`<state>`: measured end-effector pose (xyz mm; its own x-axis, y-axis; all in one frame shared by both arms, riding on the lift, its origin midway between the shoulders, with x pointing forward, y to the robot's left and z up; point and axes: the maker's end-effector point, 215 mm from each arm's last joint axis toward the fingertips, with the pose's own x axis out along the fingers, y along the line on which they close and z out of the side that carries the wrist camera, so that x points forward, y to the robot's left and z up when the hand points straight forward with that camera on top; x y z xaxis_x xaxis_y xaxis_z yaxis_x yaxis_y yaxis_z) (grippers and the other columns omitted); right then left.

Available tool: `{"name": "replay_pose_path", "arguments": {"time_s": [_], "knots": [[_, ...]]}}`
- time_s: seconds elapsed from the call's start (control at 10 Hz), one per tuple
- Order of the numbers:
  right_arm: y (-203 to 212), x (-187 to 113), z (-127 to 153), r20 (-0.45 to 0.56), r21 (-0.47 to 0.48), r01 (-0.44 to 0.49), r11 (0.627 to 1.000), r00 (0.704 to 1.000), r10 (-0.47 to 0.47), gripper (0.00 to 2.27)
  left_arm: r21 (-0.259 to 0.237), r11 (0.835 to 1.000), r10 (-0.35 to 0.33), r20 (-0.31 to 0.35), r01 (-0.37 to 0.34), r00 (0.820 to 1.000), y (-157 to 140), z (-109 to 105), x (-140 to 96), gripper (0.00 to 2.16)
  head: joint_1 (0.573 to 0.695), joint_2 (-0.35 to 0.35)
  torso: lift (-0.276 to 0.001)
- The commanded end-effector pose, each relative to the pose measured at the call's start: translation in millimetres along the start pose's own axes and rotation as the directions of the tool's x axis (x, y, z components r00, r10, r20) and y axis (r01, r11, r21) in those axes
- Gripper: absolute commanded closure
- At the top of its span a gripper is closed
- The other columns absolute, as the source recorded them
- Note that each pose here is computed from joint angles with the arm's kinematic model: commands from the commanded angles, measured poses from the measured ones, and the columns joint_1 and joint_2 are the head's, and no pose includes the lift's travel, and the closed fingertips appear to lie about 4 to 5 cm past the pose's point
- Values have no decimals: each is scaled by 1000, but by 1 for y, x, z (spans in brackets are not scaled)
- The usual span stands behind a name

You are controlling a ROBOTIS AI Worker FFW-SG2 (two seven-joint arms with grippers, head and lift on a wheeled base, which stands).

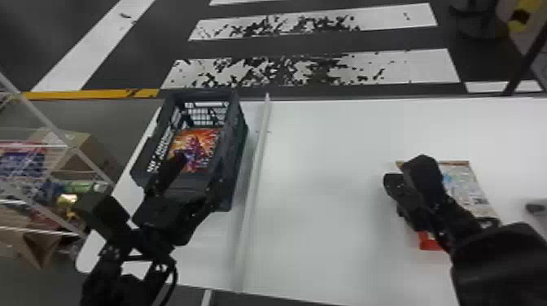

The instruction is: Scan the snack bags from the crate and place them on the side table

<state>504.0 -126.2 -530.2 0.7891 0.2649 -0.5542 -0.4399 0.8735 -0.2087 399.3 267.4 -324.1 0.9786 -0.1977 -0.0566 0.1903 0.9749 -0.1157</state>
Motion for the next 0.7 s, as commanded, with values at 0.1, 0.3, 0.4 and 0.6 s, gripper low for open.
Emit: {"name": "replay_pose_path", "arguments": {"time_s": [0.1, 0.3, 0.4, 0.6], "knots": [[-9, -1, -6, -9, 5, 13, 1000, 1000, -13, 2206, -4, 1000, -1, -2, 1, 1000, -1, -1, 0, 144, 695, 167, -94], [-14, -2, -9, -12, 5, 16, 1000, 1000, -16, 2206, -5, 1000, 0, -5, 0, 1000, 0, -3, 0, 144, 695, 159, -94], [-16, -2, -10, -14, 8, 20, 1000, 1000, -19, 2206, -5, 1000, -1, -5, 1, 1000, -1, -3, 0, 144, 695, 156, -94], [-14, -5, -8, 0, 10, 12, 1000, 1000, -12, 2206, -7, 1000, -4, -6, 4, 1000, -1, -4, 0, 144, 695, 149, -94]]}}
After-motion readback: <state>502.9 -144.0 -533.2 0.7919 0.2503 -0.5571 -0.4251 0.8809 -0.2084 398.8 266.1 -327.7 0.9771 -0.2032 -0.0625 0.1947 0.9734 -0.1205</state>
